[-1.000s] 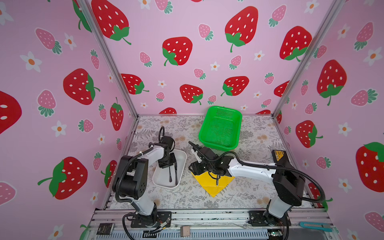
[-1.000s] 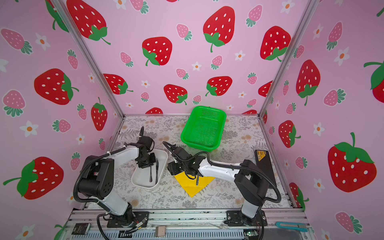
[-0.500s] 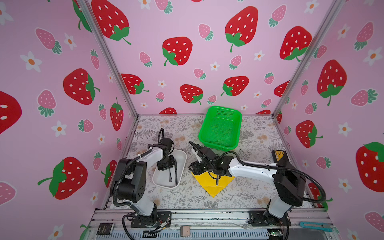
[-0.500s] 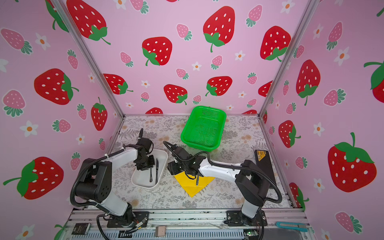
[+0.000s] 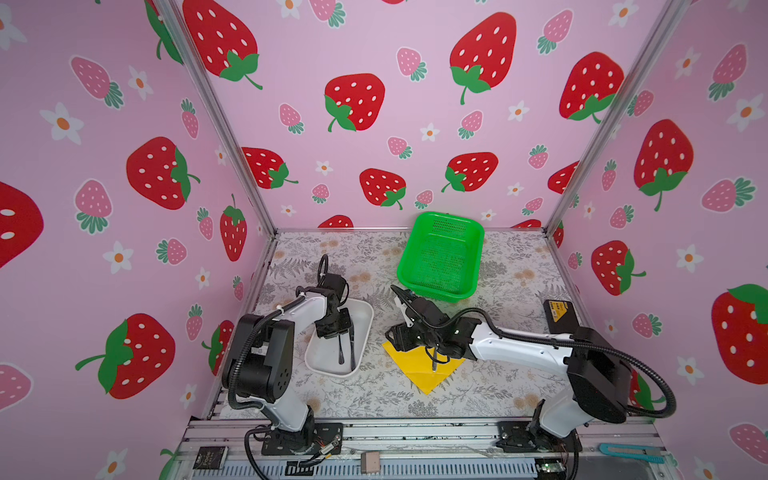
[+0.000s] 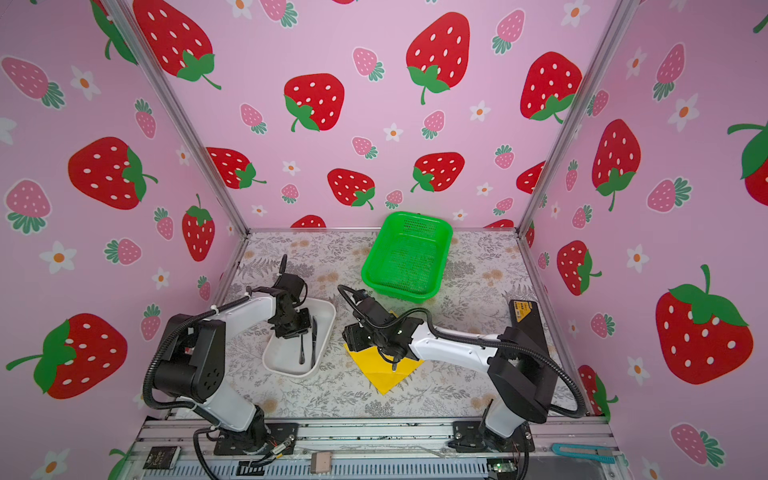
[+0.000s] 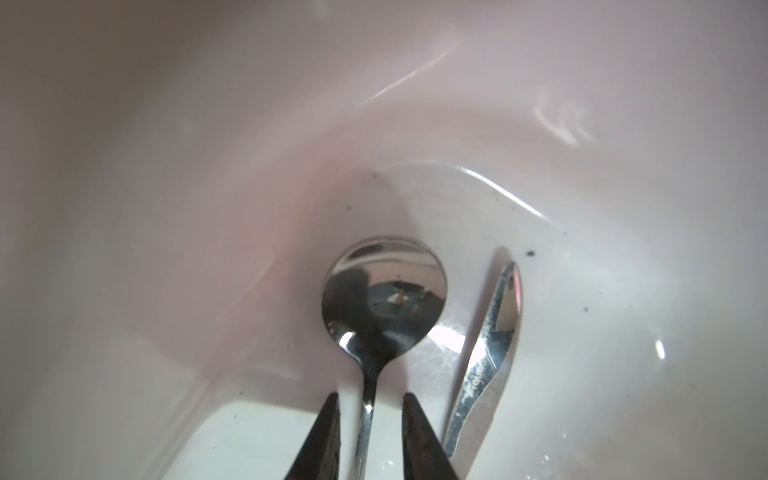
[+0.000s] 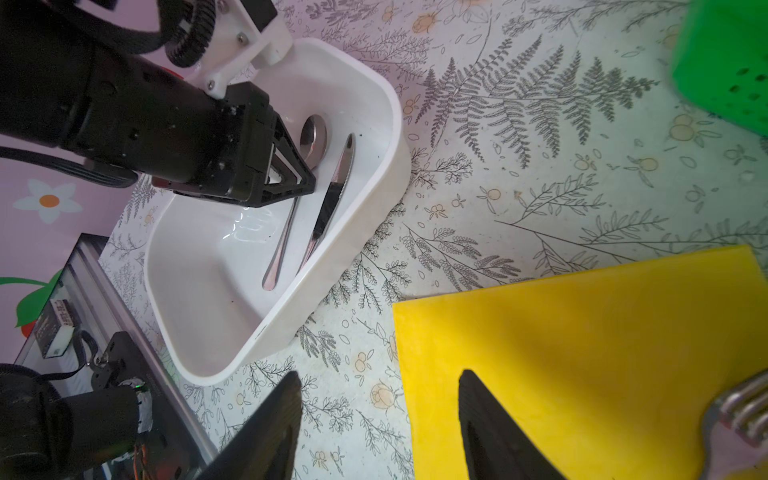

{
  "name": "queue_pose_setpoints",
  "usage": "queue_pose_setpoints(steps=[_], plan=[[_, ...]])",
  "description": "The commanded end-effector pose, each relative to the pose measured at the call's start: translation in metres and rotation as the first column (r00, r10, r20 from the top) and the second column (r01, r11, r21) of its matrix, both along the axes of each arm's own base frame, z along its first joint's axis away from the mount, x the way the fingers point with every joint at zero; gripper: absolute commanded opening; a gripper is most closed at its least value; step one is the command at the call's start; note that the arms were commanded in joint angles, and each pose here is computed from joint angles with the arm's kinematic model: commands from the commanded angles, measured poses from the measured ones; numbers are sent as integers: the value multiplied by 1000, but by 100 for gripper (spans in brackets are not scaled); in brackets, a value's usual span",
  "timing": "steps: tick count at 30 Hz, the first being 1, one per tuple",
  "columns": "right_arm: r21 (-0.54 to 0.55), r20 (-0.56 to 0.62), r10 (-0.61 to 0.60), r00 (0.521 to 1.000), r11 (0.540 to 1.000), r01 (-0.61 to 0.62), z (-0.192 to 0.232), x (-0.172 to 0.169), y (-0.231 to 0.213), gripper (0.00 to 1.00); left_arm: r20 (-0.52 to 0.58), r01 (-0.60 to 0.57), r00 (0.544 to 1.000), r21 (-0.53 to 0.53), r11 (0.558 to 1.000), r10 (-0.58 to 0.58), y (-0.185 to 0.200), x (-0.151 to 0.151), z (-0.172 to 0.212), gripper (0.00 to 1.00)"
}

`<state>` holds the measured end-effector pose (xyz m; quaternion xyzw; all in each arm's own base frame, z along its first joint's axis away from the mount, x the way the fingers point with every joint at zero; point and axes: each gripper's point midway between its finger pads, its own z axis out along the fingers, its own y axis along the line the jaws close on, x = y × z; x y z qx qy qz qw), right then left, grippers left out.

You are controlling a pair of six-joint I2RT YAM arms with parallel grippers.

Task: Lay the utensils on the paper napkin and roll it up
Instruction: 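Lower the left gripper onto the spoon handle while the right gripper hovers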

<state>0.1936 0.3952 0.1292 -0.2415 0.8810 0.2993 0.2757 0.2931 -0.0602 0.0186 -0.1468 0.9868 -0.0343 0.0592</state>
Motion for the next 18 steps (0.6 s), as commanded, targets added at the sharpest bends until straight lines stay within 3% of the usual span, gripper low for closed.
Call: queue_pose_setpoints(steps=[1,18], plan=[[73,47,-38,998,997,34,21,5,1,62,-132,14,991,-5,1000,-14,1,-33,-15,28],[51,19,66,998,996,-66,12,-3,21,63,-141,24,990,-8,1000,-25,-1,-30,-16,29]])
